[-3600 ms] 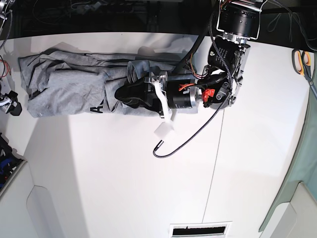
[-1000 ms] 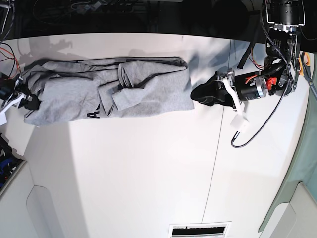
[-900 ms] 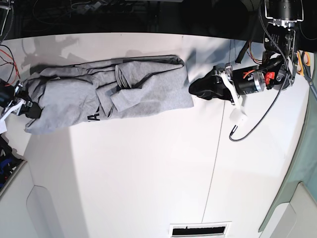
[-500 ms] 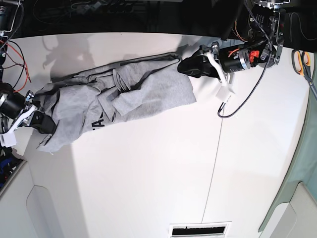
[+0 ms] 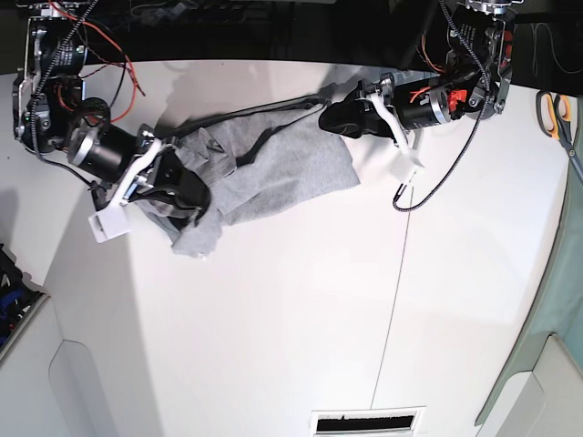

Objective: Layout the t-shirt on the table in an organized manner, then fold the t-shirt properly
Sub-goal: 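Lift the strip end with the right gripper and fold it toward the left gripper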

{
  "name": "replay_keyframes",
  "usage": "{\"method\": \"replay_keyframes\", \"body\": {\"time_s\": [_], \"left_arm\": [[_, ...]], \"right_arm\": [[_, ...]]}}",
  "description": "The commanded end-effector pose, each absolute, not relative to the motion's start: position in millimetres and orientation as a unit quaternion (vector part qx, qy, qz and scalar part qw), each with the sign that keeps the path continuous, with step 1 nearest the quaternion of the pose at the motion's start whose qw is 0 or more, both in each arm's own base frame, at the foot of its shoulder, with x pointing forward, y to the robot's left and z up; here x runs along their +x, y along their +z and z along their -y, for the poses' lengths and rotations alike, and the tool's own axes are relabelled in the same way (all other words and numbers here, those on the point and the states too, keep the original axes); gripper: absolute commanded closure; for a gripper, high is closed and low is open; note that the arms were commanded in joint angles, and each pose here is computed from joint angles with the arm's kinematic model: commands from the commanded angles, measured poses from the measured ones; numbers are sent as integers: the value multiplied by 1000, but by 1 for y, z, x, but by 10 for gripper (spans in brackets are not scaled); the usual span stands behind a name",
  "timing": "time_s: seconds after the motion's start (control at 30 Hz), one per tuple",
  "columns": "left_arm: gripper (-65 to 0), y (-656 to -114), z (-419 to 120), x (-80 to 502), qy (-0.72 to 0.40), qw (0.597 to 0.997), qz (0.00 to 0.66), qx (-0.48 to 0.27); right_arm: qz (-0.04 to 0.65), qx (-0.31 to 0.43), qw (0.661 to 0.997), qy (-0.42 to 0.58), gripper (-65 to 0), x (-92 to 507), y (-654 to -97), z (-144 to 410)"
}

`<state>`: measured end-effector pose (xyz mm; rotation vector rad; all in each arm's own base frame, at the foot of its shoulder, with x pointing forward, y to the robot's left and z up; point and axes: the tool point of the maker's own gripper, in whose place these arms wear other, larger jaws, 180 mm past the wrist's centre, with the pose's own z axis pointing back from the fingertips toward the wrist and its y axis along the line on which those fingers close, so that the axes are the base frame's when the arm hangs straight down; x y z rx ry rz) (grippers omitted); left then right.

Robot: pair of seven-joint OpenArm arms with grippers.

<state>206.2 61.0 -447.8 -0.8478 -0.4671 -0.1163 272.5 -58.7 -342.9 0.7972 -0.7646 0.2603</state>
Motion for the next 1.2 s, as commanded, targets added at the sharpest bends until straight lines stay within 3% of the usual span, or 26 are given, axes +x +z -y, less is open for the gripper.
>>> {"method": "replay_keyframes", "body": {"time_s": [0.0, 0.27, 0.37, 0.43, 0.7, 0.87, 0.93, 1.03, 1.17], "left_arm": [[-300, -439, -60, 214, -59, 875, 242, -415], [-300, -438, -60, 216, -57, 874, 246, -415], [-300, -438, -60, 216, -57, 874, 247, -415], [-300, -438, -60, 216, -57, 874, 247, -415], [-300, -433, -59, 218, -47, 866, 253, -428], [-300, -430, -69, 223, -33, 866, 262, -425], [-300, -430, -74, 224, -27, 866, 264, -423], [-300, -430, -76, 224, -26, 867, 265, -421], [-300, -427, -75, 225, -22, 863, 269, -428]], "right_arm": [[382, 392, 827, 132, 0, 277, -329, 47], [338, 399, 824, 220, -2, 247, -348, -29], [324, 407, 819, 244, -248, 235, -350, -50], [319, 419, 812, 253, -318, 229, -348, -62], [351, 449, 781, 256, -317, 230, -314, -87], [399, 400, 785, 254, -301, 253, -299, -66], [410, 376, 798, 231, -218, 267, -301, -48], [427, 341, 813, 200, 0, 284, -305, -18], [431, 306, 833, 164, 0, 295, -317, 20]]}}
